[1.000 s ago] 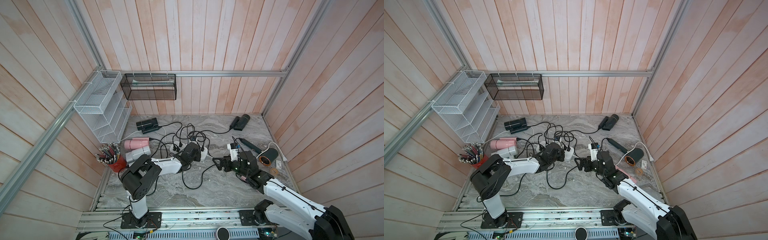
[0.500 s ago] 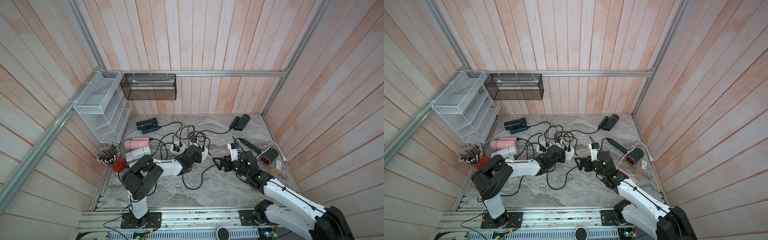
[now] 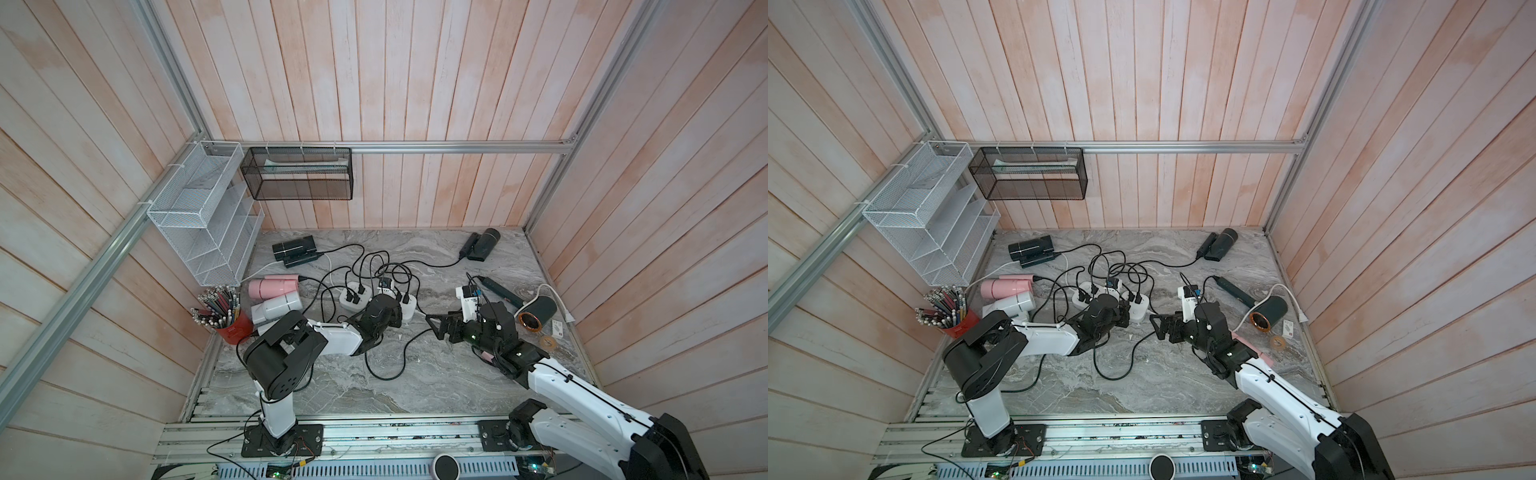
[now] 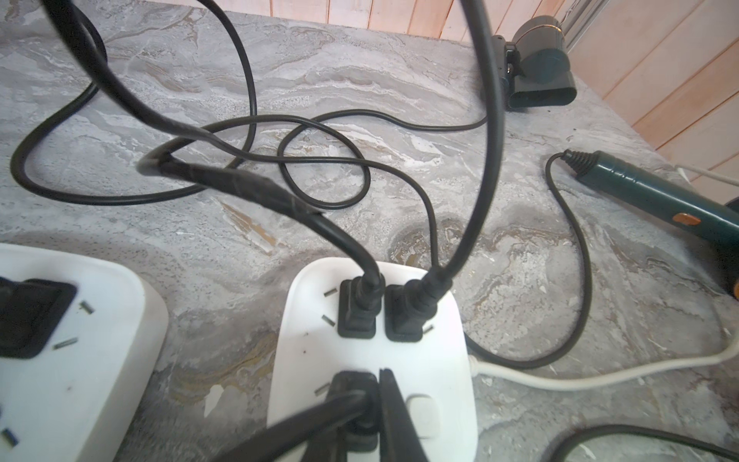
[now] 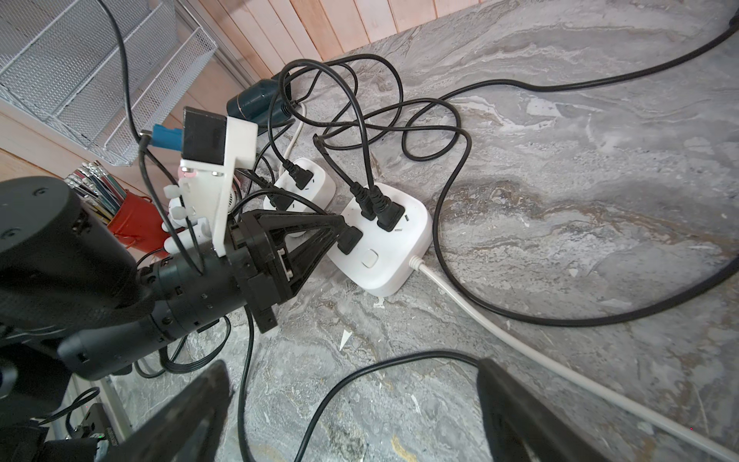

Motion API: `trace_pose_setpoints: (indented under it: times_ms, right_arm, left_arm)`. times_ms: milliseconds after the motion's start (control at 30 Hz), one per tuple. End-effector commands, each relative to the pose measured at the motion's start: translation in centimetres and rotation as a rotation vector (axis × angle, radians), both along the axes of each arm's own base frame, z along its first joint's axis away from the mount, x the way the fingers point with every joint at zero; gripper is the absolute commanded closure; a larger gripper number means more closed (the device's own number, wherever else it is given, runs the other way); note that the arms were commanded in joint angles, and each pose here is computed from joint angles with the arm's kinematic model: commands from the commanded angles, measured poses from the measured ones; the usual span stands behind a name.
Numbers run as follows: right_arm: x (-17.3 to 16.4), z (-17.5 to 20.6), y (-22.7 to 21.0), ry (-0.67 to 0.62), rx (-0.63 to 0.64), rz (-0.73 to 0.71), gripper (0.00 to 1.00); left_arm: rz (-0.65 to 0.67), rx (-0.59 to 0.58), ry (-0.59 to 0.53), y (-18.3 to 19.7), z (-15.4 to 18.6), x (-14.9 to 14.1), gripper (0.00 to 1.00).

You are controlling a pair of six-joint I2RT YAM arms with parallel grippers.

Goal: Charge the blow dryers
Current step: Insert the plug into the socket.

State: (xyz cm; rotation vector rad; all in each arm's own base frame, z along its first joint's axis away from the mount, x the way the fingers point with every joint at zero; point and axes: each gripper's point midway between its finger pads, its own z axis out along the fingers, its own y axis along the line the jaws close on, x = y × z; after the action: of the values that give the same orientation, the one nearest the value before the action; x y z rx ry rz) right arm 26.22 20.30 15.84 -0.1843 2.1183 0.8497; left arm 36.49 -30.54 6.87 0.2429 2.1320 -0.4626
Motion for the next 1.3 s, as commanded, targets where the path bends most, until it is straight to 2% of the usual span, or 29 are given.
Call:
trace_pose_setpoints:
  times_ms: [0, 567, 933, 1267]
  right_arm:
    - [0.1, 0.1, -0.4, -0.009, 0.01, -0.021, 0.03]
    - [0.0, 0.1, -1.3, -0.006, -0.004, -0.065, 0.04]
    - [0.6, 0.3, -2.1, 0.002, -0.016, -0.106, 0.05]
    - [0.7, 0.0, -3.0, 0.007, -0.016, -0.13, 0.05]
  left_arm:
    - [-0.041, 0.268, 0.258, 3.7, -9.3, -5.2, 0.89]
    - [-0.087, 0.332, 0.262, 2.4, -9.2, -4.8, 0.89]
    - [-0.131, 0.258, 0.235, -0.3, -6.5, -3.5, 0.89]
    - [-0.152, 0.247, 0.203, -1.8, -4.5, -2.8, 0.85]
